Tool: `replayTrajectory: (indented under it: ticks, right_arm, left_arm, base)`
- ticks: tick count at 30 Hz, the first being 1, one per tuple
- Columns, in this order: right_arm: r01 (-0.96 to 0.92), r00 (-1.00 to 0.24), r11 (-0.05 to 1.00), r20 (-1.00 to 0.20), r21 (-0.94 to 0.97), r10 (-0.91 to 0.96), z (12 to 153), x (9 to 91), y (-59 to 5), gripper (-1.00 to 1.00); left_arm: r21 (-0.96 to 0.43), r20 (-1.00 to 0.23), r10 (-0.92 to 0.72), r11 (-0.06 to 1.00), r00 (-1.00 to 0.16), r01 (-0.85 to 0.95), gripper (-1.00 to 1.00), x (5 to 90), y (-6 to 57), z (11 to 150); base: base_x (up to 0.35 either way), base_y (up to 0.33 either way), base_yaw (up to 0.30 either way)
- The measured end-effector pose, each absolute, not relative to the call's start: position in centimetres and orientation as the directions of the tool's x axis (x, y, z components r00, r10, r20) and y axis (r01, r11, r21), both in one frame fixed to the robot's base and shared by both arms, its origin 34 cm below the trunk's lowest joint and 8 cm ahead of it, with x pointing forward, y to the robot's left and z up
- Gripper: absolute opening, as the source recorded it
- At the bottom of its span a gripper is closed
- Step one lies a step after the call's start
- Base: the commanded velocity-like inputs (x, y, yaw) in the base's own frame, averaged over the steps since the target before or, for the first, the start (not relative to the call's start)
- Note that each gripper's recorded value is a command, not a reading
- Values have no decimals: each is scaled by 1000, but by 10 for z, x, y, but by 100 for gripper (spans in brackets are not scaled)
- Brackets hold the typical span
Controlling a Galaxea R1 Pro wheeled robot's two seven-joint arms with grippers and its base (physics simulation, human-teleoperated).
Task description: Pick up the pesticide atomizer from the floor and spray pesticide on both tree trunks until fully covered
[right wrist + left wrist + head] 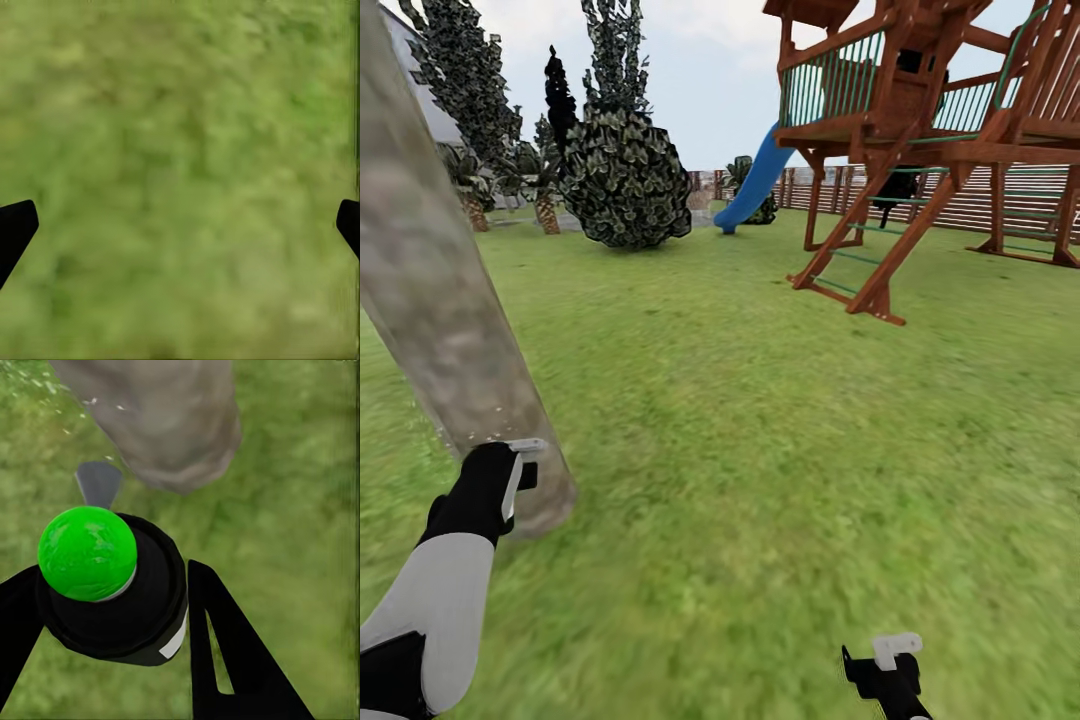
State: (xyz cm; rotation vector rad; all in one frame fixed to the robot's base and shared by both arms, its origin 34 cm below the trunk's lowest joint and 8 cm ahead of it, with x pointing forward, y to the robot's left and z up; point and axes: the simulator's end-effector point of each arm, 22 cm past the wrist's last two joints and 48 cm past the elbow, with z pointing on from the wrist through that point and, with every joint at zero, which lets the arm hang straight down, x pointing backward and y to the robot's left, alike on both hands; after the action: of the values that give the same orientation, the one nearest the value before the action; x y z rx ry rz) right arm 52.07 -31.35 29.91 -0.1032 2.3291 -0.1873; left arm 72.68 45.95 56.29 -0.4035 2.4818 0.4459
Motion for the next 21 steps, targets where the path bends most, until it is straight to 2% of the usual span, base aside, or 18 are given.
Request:
replayTrajectory:
  ticks: [3,12,15,19,21]
  right_arm:
    - [-16,-691,986,-710,-167,-132,299,521,-314,100]
    - [-17,-692,986,-710,-167,-132,299,521,-313,100]
    - [-18,-692,986,-710,-167,-132,299,521,-313,100]
    - [-17,-692,986,-710,-167,-132,299,521,-313,100]
    - [-17,-691,986,-710,-167,-132,299,521,-313,100]
  left_arm:
    - [223,-589,-185,898,-786,-378,-100,727,459,563]
    - [214,-588,-185,903,-787,-372,-100,728,452,561]
    - [256,-564,-193,884,-803,-392,-100,708,483,549]
    - [195,-553,-198,914,-809,-357,-100,716,435,535]
    - [202,-551,-191,914,-812,-352,-100,716,434,535]
  base:
    - [113,-255,126]
    - [42,-268,270]
    - [2,-275,265]
    - [110,-267,235]
    - [196,-231,62]
